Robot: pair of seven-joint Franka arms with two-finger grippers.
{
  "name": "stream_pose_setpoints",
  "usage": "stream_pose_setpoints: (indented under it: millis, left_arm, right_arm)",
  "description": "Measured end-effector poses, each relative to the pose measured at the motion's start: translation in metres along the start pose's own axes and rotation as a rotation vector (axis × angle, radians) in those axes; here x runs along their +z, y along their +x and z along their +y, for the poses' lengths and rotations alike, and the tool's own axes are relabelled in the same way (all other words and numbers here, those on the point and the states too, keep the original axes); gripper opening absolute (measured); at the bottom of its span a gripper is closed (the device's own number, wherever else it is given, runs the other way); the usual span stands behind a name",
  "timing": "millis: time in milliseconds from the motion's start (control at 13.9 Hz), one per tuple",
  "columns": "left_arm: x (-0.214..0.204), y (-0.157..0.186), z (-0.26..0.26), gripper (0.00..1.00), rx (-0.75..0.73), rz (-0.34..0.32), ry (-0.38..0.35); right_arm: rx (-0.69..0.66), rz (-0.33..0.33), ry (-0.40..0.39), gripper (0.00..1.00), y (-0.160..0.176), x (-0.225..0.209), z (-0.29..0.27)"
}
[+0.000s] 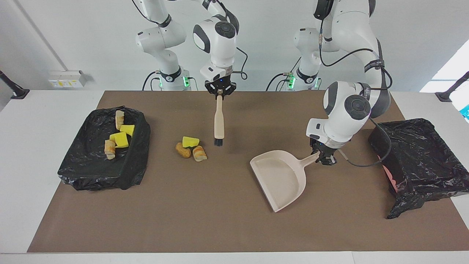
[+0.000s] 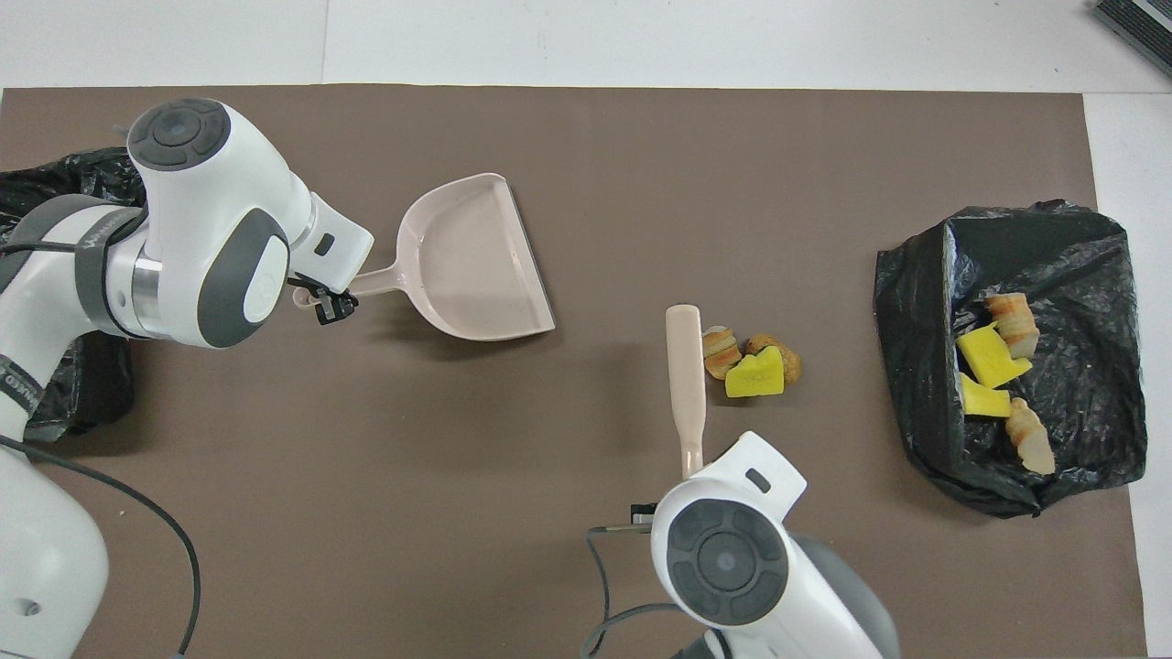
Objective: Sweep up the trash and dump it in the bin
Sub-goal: 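Sweep the trash pile into the dustpan with the right gripper's brush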
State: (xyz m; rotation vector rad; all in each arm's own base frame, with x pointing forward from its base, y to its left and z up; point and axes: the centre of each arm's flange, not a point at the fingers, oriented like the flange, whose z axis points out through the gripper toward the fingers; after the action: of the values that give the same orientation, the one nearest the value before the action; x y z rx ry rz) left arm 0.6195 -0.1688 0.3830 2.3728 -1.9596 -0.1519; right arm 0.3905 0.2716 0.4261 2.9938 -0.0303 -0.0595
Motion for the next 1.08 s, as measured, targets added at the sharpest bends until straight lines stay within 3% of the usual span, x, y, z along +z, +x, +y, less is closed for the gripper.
stream_pose_setpoints:
  millis: [144,288,504,719,1079]
  left_arm:
    - [0.006,0.014,0.021,0.31,0.09,-0.017,-0.018]
    - [0.011,0.048,0.057,0.31,0.165,-0.074,-0.008]
    - [0.005,0.093,0.107,0.31,0.155,-0.127,0.038]
    - [0.006,0.101,0.122,0.31,0.123,-0.141,0.046]
    - [0.01,0.106,0.13,0.31,0.087,-0.147,0.046]
  right_arm:
    - [-0.022,-0.006,-0.015,0.27,0.026,0.006,0.039]
    - [-0.056,-0.012,-0.048,0.27,0.046,0.015,0.077]
    - [-0.111,-0.055,-0.065,0.27,0.067,0.033,0.132]
    - [-0.132,-0.108,-0.058,0.27,0.076,0.055,0.158]
    - [-0.161,-0.166,-0.043,0.27,0.085,0.1,0.141]
